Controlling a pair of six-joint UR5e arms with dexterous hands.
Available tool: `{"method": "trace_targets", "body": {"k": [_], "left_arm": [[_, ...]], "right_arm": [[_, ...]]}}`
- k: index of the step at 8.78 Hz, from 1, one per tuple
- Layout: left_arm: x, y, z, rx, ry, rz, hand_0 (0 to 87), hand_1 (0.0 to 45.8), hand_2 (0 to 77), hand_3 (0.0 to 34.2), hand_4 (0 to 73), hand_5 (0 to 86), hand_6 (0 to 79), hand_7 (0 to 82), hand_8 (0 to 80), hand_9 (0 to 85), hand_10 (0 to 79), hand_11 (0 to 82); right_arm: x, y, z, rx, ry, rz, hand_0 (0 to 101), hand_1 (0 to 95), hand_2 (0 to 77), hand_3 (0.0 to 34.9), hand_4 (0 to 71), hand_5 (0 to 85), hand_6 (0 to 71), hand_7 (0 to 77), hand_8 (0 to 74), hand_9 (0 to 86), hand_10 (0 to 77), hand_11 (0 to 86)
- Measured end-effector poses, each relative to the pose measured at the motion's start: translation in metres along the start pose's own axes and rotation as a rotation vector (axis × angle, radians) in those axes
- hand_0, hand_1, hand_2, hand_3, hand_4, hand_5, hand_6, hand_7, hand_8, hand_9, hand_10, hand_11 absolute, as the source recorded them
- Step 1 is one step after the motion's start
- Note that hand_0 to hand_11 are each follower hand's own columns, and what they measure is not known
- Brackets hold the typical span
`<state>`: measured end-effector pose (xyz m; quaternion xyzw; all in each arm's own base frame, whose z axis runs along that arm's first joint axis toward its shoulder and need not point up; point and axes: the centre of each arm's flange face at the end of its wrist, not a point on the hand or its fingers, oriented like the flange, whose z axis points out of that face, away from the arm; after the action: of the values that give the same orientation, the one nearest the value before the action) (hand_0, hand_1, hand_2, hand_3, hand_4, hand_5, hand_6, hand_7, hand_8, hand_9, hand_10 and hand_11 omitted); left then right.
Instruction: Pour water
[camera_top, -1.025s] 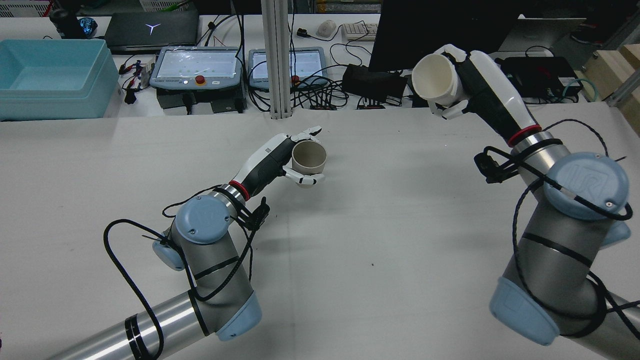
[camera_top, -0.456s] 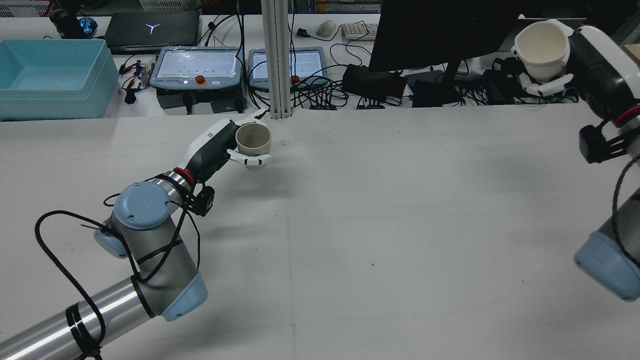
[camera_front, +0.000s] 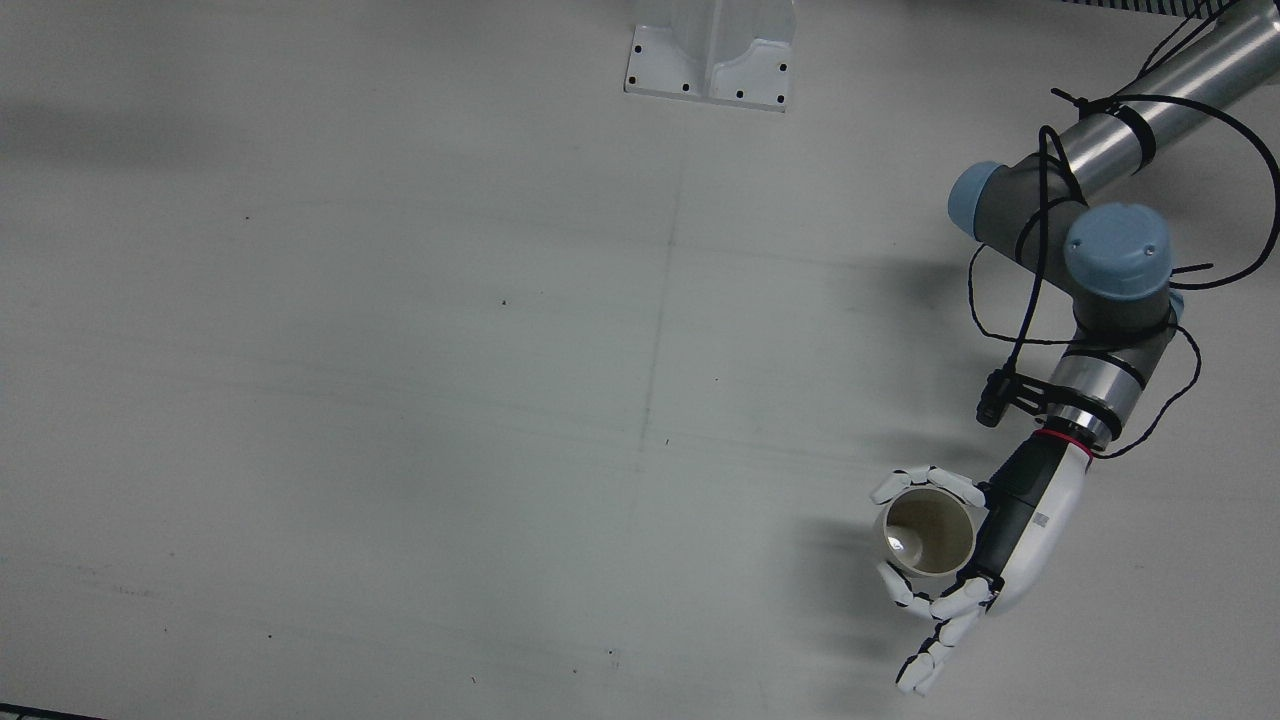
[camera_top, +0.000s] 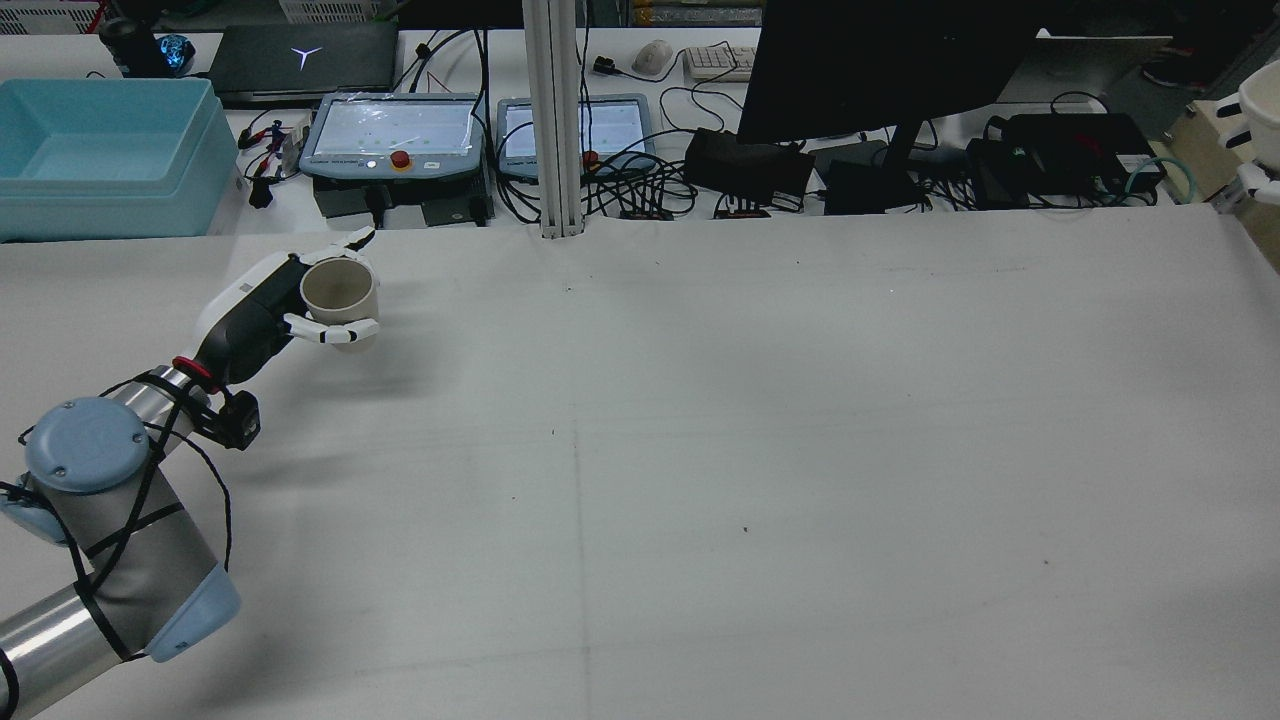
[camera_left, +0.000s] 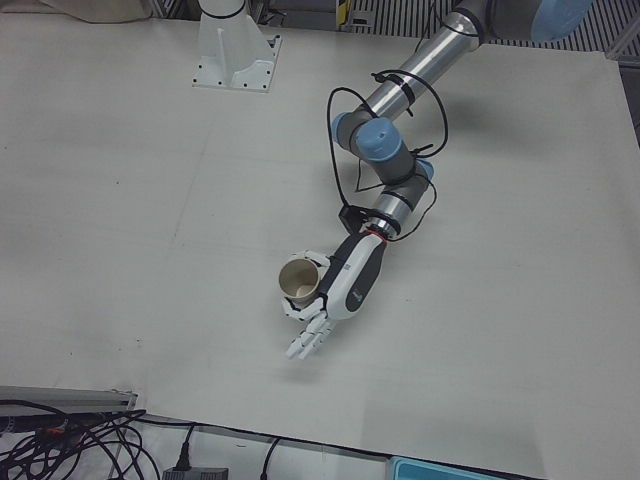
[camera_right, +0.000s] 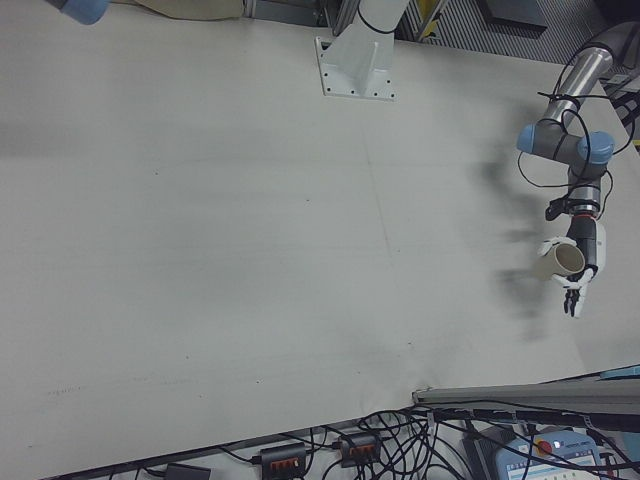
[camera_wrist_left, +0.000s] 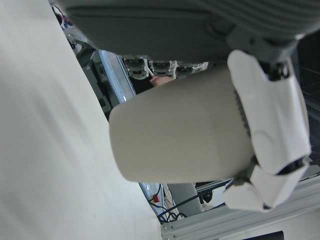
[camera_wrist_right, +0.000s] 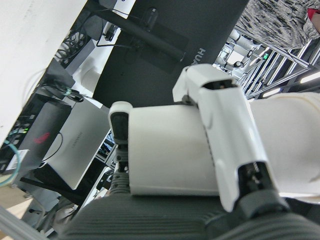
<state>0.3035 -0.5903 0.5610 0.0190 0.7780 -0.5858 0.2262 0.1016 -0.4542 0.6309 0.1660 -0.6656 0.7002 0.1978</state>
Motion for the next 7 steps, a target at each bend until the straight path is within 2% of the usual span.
{"method": "trace_targets", "body": {"k": [2,3,4,5,7], "left_arm": [[0.018,-0.060,-0.039,0.031,0.030,0.015,47.8,15.8,38.2,0.0,33.8,48.0,7.6,8.2,3.8,5.5,4.4,7.6],[0.017,-0.083,-0.054,0.043,0.033,0.021,47.5,15.8,38.2,0.0,34.4,47.5,7.6,8.2,3.8,5.5,4.4,8.2],[0.012,-0.103,-0.065,0.055,0.028,0.026,47.4,15.8,38.2,0.0,34.4,47.5,7.6,8.2,3.8,6.0,4.4,8.2],[0.005,-0.121,-0.073,0.066,0.021,0.031,47.4,15.8,38.2,0.0,34.4,46.9,7.6,8.2,3.8,6.0,4.4,8.2],[-0.005,-0.148,-0.085,0.085,0.010,0.042,47.8,15.8,38.2,0.0,34.4,46.9,7.6,8.2,3.8,6.0,4.4,8.2]], "right_arm": [[0.061,-0.119,0.000,0.005,0.014,0.060,80,33.3,43.6,0.3,5.4,70.4,24.5,33.8,30.0,42.0,40.4,57.8],[0.084,-0.159,-0.003,0.016,0.021,0.076,80,33.3,43.6,0.3,5.4,70.4,24.5,33.8,30.0,42.0,40.4,57.8],[0.096,-0.181,-0.002,0.026,0.028,0.081,78,33.3,43.6,0.3,4.9,68.2,25.1,33.8,32.2,45.3,40.4,57.8],[0.101,-0.189,0.003,0.028,0.031,0.081,76,33.3,44.7,0.3,6.0,68.7,26.2,35.5,34.4,48.0,43.6,58.4],[0.101,-0.185,0.021,0.013,0.027,0.074,76,33.3,44.7,0.5,6.5,67.1,25.6,35.5,34.4,48.0,43.6,58.4]]}}
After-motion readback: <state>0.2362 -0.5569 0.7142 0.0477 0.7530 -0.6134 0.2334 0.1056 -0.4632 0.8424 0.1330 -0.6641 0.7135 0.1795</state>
